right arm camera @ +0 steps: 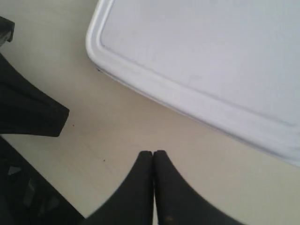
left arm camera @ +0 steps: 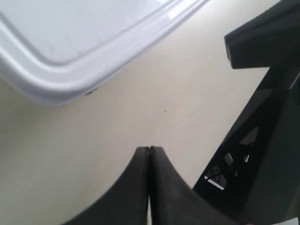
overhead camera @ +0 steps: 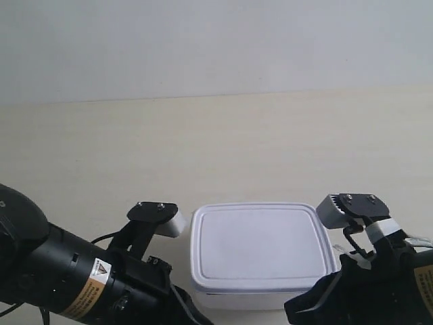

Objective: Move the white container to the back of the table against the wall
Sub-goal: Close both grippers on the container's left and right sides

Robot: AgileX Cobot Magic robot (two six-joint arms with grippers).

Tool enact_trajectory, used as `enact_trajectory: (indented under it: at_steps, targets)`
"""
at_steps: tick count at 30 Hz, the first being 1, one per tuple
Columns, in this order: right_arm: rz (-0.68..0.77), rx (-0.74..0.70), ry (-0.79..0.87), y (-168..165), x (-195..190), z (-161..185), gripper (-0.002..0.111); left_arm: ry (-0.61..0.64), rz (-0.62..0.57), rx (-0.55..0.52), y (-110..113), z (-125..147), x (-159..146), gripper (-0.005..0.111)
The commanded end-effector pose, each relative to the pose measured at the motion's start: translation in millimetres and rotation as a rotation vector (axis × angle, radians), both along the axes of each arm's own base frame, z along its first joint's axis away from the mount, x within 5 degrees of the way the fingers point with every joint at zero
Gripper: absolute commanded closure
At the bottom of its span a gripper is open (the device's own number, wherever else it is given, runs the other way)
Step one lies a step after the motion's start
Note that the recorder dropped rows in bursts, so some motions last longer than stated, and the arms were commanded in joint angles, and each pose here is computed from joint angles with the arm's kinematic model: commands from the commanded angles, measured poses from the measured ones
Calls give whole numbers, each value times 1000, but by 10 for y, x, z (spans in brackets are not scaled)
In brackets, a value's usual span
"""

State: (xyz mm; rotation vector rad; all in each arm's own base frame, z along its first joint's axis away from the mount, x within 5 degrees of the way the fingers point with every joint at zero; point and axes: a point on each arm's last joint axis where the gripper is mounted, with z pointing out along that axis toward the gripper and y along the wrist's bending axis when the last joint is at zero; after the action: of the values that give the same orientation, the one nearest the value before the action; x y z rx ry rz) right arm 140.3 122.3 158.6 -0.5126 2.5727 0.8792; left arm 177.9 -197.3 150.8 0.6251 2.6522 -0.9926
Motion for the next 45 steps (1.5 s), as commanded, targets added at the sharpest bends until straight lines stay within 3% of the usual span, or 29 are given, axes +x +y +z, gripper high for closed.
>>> enact_trajectory:
  at_steps: [1, 14, 25, 45]
  targets:
    - [-26, -37, -28, -33, 22, -26, 108, -19, -17, 13, -111, -33, 32, 107]
    - [-65, -74, -47, -65, 64, -52, 108, -97, 21, 46, -170, -6, 121, 107]
    - [-107, -191, 10, -108, 142, -293, 108, -134, 63, 76, -143, -15, 172, 107]
    - [-164, -231, -63, -123, 281, -242, 108, -160, 68, 122, -305, -182, 412, 107]
